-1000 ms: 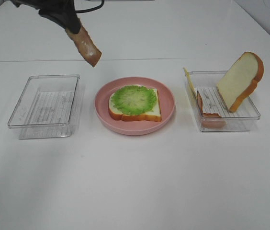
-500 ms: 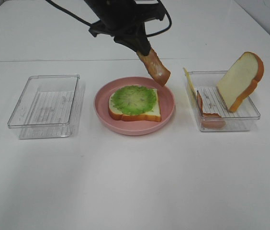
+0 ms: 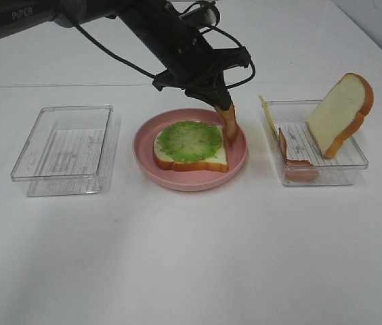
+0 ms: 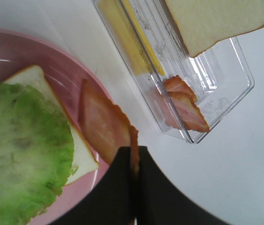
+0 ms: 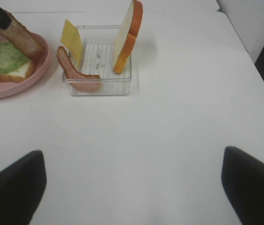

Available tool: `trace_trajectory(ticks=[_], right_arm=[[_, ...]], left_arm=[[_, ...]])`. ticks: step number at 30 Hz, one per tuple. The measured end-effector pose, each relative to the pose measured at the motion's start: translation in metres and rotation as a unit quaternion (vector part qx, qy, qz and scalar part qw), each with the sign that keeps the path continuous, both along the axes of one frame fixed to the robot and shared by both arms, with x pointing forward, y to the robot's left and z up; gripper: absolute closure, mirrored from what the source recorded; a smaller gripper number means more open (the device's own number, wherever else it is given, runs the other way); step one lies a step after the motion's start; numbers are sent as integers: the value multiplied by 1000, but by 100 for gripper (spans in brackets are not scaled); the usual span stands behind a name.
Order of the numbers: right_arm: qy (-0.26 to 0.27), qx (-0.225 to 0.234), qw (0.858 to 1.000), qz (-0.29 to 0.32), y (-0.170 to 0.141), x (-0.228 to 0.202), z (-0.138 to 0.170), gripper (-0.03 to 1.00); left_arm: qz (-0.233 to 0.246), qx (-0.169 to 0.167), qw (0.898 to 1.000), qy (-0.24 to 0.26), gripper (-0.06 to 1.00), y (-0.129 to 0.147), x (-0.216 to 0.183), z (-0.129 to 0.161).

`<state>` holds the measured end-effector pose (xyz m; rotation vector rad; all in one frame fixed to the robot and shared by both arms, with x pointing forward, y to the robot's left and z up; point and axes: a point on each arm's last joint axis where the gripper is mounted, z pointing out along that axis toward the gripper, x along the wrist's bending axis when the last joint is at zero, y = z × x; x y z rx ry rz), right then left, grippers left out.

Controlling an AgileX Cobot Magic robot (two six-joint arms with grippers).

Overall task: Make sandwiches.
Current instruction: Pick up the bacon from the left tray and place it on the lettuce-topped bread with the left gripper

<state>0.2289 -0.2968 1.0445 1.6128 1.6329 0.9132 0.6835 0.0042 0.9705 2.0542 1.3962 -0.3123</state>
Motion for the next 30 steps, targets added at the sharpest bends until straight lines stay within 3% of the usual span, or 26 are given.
trace_trajectory(ticks=[6, 14, 21, 30], right_arm=[[0, 0, 1000, 0, 0, 0, 0, 3], [0, 0, 1000, 0, 0, 0, 0, 3], [0, 0, 1000, 0, 0, 0, 0, 3], [0, 0, 1000, 0, 0, 0, 0, 3]], left_arm=[[-3, 17, 1000, 1, 94, 1, 2, -13], [-18, 88, 996, -21, 94, 11, 5, -24], [-27, 166, 984, -52, 94, 23, 10, -29], [-31, 190, 979, -60, 94, 27, 11, -31]])
